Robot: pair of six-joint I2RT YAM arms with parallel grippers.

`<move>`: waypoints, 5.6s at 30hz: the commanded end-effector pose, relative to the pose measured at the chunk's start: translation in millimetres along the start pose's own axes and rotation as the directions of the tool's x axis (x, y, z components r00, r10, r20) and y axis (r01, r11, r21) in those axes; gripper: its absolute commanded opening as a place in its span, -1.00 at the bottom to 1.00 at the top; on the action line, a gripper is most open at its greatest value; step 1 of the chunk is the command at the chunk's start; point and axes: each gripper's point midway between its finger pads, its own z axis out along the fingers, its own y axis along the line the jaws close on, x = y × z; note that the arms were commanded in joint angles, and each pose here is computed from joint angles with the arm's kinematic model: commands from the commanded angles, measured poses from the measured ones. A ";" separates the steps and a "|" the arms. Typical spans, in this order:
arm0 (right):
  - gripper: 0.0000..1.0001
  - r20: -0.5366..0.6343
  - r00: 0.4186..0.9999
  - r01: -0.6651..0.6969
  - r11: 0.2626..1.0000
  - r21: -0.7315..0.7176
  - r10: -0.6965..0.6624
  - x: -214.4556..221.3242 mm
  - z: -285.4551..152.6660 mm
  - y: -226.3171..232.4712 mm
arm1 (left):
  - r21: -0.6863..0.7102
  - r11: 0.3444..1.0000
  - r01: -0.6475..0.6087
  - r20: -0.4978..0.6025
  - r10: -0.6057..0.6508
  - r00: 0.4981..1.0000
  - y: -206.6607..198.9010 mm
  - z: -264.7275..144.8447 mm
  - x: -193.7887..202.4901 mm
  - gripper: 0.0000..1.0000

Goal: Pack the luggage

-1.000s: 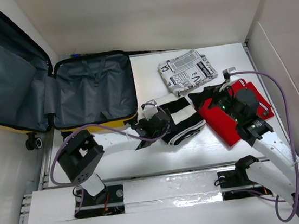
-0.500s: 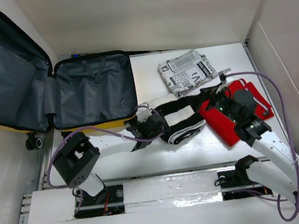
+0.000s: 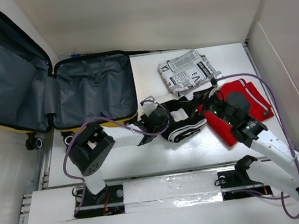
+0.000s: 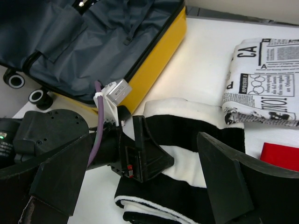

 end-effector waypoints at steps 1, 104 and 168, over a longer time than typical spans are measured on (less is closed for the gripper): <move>1.00 0.099 0.995 0.025 1.000 -0.001 -0.025 -28.2 -5.5 5.5 | -0.006 1.000 -0.026 -0.026 0.026 0.999 7.9 9.4 11.1 0.31; -0.11 0.274 0.961 -0.116 0.948 0.295 0.032 -49.5 -50.6 -45.7 | 0.052 0.999 0.003 -0.021 -0.002 1.000 -94.1 182.4 -132.0 0.47; -0.10 0.307 0.952 -0.105 0.952 0.286 0.012 -58.0 -64.4 -43.1 | -0.427 0.891 0.152 0.266 -0.036 0.963 272.9 -90.7 -337.6 -0.05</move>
